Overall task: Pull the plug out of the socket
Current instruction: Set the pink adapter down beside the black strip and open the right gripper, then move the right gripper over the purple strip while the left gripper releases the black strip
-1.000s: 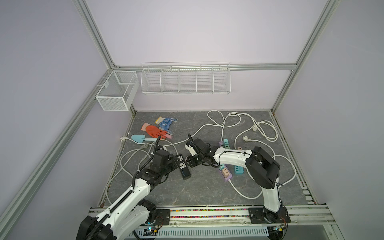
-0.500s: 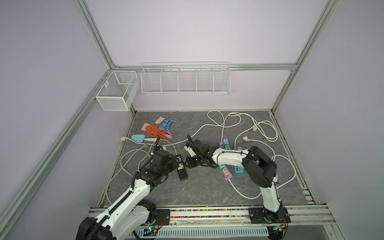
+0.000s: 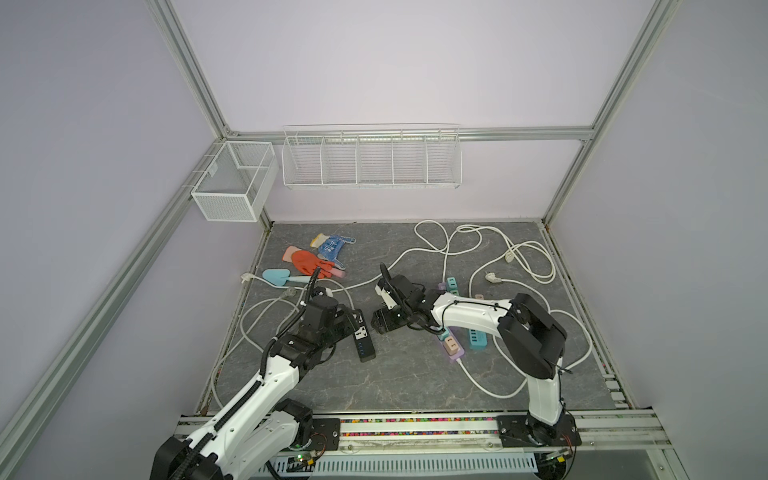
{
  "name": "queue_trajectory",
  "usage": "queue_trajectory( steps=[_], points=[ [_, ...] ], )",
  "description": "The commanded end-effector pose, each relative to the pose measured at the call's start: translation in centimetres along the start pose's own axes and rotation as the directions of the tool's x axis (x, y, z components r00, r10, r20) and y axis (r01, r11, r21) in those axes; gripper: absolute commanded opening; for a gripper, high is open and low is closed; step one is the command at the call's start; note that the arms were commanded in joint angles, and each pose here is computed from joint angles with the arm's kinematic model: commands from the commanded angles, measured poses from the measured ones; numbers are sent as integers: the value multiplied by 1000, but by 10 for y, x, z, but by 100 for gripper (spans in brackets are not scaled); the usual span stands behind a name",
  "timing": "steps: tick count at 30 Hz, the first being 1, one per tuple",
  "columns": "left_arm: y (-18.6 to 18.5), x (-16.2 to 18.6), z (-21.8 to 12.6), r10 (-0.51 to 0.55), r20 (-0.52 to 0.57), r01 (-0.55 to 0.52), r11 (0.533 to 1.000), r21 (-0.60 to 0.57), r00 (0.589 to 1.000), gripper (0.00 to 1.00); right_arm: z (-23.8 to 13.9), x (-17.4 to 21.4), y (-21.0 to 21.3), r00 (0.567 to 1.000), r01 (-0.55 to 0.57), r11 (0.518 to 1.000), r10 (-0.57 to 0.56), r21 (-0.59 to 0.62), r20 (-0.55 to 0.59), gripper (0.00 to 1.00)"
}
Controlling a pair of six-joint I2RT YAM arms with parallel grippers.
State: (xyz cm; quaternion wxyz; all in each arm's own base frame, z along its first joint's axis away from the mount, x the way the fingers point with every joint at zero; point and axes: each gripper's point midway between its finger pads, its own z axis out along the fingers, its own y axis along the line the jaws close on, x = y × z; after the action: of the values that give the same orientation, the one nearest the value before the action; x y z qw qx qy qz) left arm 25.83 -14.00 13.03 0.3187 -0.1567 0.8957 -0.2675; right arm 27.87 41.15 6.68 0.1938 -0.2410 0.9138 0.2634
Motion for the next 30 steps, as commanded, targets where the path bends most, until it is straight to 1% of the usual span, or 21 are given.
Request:
queue_trajectory(
  steps=[1,4,7,11,15,20,30],
  points=[
    [-8,-6,-10,15,18,-15,1000,15,1000,53,-32,-11,-6,997,47,997,-50,54,62,78],
    [-9,-6,-13,15,25,-16,999,28,1000,62,-54,-17,-9,991,81,993,-90,91,100,83],
    [-12,-6,-15,2,32,-4,999,52,999,71,-77,-20,-12,982,109,986,-128,129,143,91],
    [-18,-7,-17,-13,35,10,996,86,999,80,-103,-20,-14,967,144,977,-172,155,187,100],
    [-30,-6,-14,-42,30,37,988,148,999,80,-126,-11,-28,966,127,967,-172,221,196,94],
    [-45,3,-9,-27,7,25,984,175,1000,80,-152,7,-45,969,81,960,-138,267,203,89],
    [-83,40,12,26,-71,-8,970,244,997,77,-182,48,-83,989,-14,918,-46,397,142,89]
  ],
)
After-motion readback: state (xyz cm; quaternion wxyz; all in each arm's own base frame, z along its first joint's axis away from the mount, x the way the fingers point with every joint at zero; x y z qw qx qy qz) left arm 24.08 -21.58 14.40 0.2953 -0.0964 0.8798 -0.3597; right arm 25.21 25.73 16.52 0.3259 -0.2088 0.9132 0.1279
